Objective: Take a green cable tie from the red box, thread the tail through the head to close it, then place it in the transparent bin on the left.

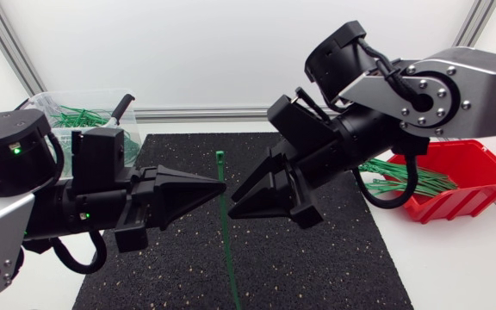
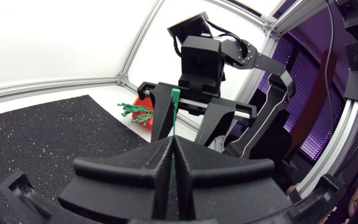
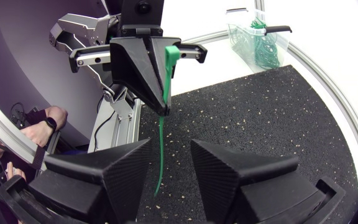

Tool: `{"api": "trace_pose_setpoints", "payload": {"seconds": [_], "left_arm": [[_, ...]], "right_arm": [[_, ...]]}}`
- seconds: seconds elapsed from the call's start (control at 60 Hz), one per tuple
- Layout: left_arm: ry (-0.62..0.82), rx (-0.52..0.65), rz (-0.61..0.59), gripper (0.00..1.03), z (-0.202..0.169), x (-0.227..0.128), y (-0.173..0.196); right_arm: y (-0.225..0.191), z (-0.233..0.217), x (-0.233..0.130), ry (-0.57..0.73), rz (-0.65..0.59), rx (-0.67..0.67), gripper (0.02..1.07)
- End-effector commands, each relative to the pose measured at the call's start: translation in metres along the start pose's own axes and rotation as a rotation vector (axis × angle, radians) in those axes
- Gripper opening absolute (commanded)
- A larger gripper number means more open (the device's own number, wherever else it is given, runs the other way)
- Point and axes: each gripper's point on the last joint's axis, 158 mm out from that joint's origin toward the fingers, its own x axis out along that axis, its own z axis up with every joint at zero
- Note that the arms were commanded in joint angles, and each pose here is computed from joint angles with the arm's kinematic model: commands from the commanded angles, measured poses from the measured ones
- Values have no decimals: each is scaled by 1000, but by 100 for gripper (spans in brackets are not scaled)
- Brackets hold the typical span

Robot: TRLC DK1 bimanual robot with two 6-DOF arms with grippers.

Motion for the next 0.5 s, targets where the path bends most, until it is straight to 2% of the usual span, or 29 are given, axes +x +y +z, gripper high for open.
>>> {"api": "trace_pose_setpoints", "payload": {"seconds": [0.0,0.183,0.333,0.417,0.483], "left_arm": [[-23,0,-18,4,14,2,-3],[-21,-5,-17,4,13,4,0],[-19,-11,-15,4,13,4,2],[-20,-13,-14,4,13,3,4],[-21,-14,-18,4,14,3,4]], "right_arm": [[1,-11,11,19,24,19,46],[1,-10,16,7,22,16,42],[-3,-7,17,-13,11,-1,23],[-6,-3,15,-29,-2,-14,9],[-7,-2,14,-30,-5,-11,8]]}}
